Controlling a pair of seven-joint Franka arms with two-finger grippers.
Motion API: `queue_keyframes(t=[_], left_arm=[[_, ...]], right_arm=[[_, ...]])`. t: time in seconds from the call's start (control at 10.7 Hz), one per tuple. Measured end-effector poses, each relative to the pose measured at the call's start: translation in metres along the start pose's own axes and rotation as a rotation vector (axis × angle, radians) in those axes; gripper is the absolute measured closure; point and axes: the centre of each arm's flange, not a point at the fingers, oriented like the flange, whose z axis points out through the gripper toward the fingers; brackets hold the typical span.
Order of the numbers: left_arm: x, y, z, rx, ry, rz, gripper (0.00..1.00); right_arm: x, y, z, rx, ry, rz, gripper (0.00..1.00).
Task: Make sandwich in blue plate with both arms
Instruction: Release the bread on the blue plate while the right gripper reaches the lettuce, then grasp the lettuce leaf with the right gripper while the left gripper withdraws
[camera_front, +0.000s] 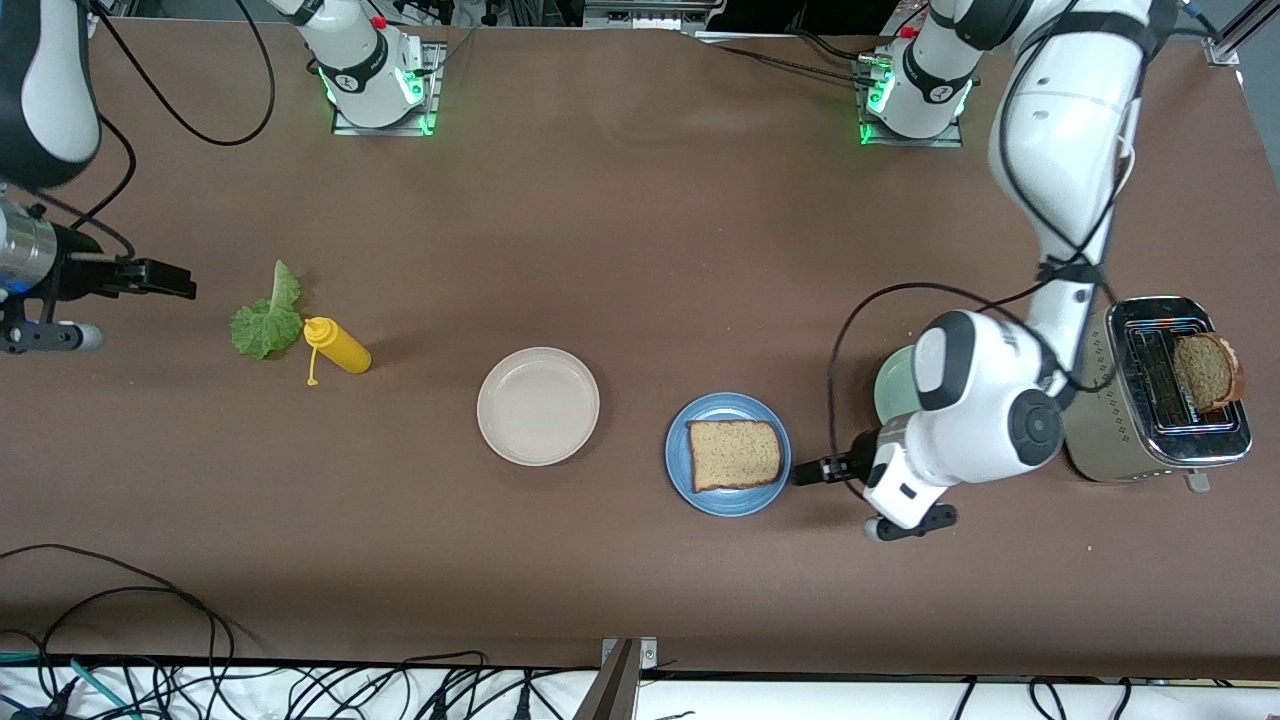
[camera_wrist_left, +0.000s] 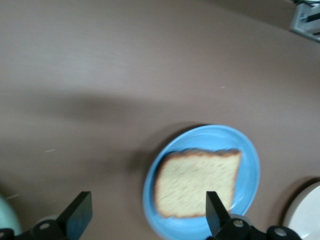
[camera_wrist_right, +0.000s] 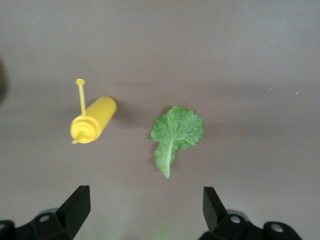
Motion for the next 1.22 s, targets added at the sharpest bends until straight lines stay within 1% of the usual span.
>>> queue_keyframes(t=[0.19,0.28,0.37,0.56,0.84,0.94,1.03,1.12,1.22], left_arm=[[-0.008,-0.011,-0.056,0.113,-0.024,0.039,0.0],[-0.014,-0.013,-0.083,0.154,-0.031,0.05,0.0],[-0.021,-0.017,-0.111,0.179,-0.033,0.046,0.0],[-0.022,-0.053,-0.175,0.21,-0.006,-0.012,0.0],[-0.038,-0.122,-0.262,0.221,-0.021,-0.131,0.0],[-0.049,-0.134,-0.286,0.223,-0.03,-0.154,0.0],[-0.065,-0.138,-0.306,0.231,-0.06,-0.165,0.0],[-0.081,-0.134,-0.322,0.251,-0.078,-0.177,0.0],[-0.094,-0.128,-0.334,0.287,-0.078,-0.211,0.0]], right_arm=[[0.02,0.002,0.045,-0.016,-0.068,-0.002,0.0],[0.028,0.003,0.069,-0.018,-0.094,-0.001,0.0],[0.036,0.004,0.095,-0.019,-0.113,0.0,0.0],[0.039,0.008,0.145,-0.02,-0.129,0.004,0.0],[0.021,0.012,0.194,-0.01,-0.203,0.013,0.0],[0.015,0.011,0.206,-0.007,-0.229,0.012,0.0],[0.009,0.012,0.219,-0.004,-0.25,0.013,0.0],[0.003,0.013,0.23,0.0,-0.268,0.016,0.0],[0.0,0.014,0.236,0.002,-0.276,0.018,0.0]])
